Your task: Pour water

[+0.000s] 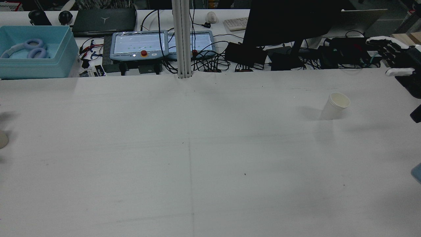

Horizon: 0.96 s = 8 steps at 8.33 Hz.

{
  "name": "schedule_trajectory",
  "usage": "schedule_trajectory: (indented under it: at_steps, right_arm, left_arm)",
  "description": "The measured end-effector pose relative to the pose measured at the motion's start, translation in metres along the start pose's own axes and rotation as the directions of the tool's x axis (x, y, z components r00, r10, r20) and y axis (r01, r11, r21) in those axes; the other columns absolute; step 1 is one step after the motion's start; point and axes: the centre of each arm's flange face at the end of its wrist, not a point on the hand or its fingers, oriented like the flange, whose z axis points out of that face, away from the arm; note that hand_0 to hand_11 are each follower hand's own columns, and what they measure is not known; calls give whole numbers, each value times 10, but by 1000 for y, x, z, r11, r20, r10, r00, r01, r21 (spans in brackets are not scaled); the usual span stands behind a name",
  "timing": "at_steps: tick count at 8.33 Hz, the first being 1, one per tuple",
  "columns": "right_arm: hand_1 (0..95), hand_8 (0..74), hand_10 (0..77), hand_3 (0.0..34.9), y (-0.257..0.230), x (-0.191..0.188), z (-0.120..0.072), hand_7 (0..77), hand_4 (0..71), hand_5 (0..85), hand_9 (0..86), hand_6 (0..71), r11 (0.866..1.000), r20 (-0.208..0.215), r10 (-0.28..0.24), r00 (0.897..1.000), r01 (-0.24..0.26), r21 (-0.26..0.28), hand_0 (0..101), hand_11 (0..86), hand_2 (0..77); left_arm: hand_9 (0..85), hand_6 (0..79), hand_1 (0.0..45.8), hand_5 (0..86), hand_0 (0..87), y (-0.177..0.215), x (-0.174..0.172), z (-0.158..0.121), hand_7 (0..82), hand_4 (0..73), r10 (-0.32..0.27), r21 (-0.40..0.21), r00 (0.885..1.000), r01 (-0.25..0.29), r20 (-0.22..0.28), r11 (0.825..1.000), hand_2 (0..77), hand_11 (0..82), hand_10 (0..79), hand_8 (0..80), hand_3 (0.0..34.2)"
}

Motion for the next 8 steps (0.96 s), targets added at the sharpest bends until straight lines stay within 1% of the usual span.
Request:
schedule_trajectory:
  at_steps: [1, 2, 3, 4, 5, 6, 7, 8]
  right_arm:
    - [71, 76, 16, 0, -1, -1, 0, 207, 109, 273, 87, 120, 1000, 1, 0, 1000, 0, 1, 465, 27, 0]
    - [71, 76, 16, 0, -1, -1, -1, 207, 71, 273, 87, 82, 1000, 2, -1, 1000, 1, 2, 467, 27, 5]
    - [71, 76, 16, 0, -1, -1, -1, 207, 71, 273, 87, 82, 1000, 2, -1, 1000, 1, 2, 467, 27, 5]
    - [71, 76, 16, 0, -1, -1, -1, 213, 87, 256, 76, 109, 1000, 1, -1, 1000, 1, 3, 466, 27, 0]
    - [71, 76, 16, 0, -3, -1, -3, 213, 60, 262, 76, 109, 1000, 0, -2, 1000, 2, 7, 462, 27, 0]
    - [71, 76, 16, 0, -5, -1, -5, 213, 60, 262, 76, 109, 1000, -1, -2, 1000, 2, 10, 463, 27, 0]
    - [71, 76, 16, 0, -7, -1, -7, 213, 82, 262, 76, 65, 1000, -2, -3, 1000, 3, 13, 463, 27, 0]
    - [71, 76, 16, 0, -10, -1, -9, 202, 82, 256, 76, 98, 1000, -5, -4, 1000, 4, 19, 463, 27, 0]
  left_arm:
    - [11, 38, 60, 196, 532, 0, 0, 1, 87, 196, 3, 2, 1000, -3, 0, 1000, 5, 60, 44, 49, 47]
    - [11, 38, 60, 196, 532, 0, 0, 1, 87, 196, 5, 7, 1000, -5, -2, 1000, 5, 60, 44, 49, 47]
    - [11, 38, 44, 284, 532, 0, 1, 1, 71, 289, 7, 14, 1000, -6, -5, 1000, 11, 60, 44, 49, 48]
    - [11, 60, 16, 507, 530, -1, 1, 1, 104, 311, 7, 21, 1000, -7, -6, 1000, 11, 65, 44, 49, 47]
    - [11, 76, 38, 518, 531, -1, 1, 1, 125, 316, 7, 26, 1000, -7, -5, 1000, 11, 82, 54, 65, 47]
    - [11, 104, 54, 518, 559, -2, 1, 1, 153, 322, 7, 29, 1000, -7, -5, 1000, 11, 87, 65, 76, 48]
    - [11, 104, 136, 518, 594, -1, 1, 1, 153, 327, 7, 30, 1000, -7, -6, 1000, 11, 114, 82, 87, 48]
    - [44, 104, 196, 513, 559, 0, 1, 2, 158, 327, 6, 31, 1000, -5, -10, 999, 11, 125, 82, 87, 48]
